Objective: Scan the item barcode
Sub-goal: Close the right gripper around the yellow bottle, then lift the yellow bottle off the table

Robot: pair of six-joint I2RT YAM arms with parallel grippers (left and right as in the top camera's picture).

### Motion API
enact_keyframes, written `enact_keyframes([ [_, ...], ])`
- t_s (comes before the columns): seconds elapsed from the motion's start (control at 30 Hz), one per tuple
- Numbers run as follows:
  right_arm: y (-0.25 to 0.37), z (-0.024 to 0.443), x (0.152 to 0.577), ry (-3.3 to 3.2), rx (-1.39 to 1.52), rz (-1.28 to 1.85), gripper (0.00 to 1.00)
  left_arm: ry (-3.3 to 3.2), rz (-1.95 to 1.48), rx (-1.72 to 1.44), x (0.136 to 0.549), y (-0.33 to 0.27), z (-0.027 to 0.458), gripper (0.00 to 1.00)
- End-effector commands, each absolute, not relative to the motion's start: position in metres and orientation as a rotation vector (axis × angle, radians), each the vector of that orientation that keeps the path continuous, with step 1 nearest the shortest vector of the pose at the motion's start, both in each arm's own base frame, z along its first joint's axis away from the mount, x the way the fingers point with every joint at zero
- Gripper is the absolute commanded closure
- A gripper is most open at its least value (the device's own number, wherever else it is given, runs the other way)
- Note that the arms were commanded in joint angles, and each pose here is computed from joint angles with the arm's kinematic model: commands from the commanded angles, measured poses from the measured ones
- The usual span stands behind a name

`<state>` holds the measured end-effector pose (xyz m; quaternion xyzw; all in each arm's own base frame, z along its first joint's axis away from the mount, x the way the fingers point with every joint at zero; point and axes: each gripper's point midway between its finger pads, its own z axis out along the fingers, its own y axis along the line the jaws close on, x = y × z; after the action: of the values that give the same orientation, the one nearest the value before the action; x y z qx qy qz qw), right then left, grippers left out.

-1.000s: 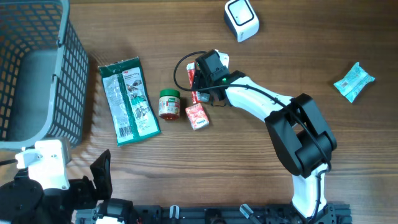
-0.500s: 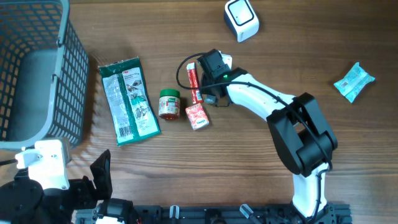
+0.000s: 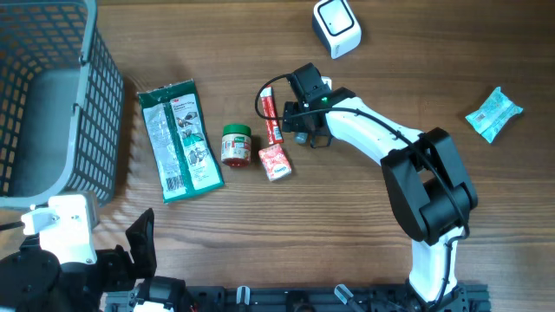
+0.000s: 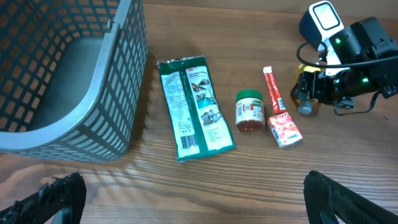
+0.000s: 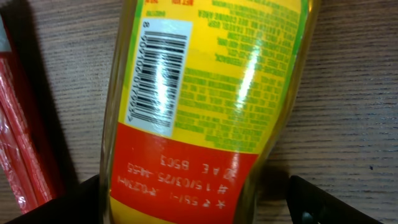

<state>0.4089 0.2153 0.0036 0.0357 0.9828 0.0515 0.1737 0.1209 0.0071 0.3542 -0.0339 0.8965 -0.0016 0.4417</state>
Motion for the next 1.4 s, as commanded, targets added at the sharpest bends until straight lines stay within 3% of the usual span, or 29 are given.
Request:
enact_keyframes([
  [0.0, 0.215, 0.001, 0.404, 2.809, 0.075, 0.145, 0.07, 2.223, -0.005, -0.07, 0.121, 0.006, 0.355, 0.0],
  [0.47, 0.189, 0.005, 0.406, 2.728, 0.058, -0.162, 0.12, 2.223, -0.006, -0.07, 0.121, 0.006, 0.355, 0.0],
  [1.37, 0.206, 0.014, 0.417, 2.7, 0.047, -0.028, 0.51, 2.223, -0.006, -0.07, 0.121, 0.006, 0.355, 0.0],
])
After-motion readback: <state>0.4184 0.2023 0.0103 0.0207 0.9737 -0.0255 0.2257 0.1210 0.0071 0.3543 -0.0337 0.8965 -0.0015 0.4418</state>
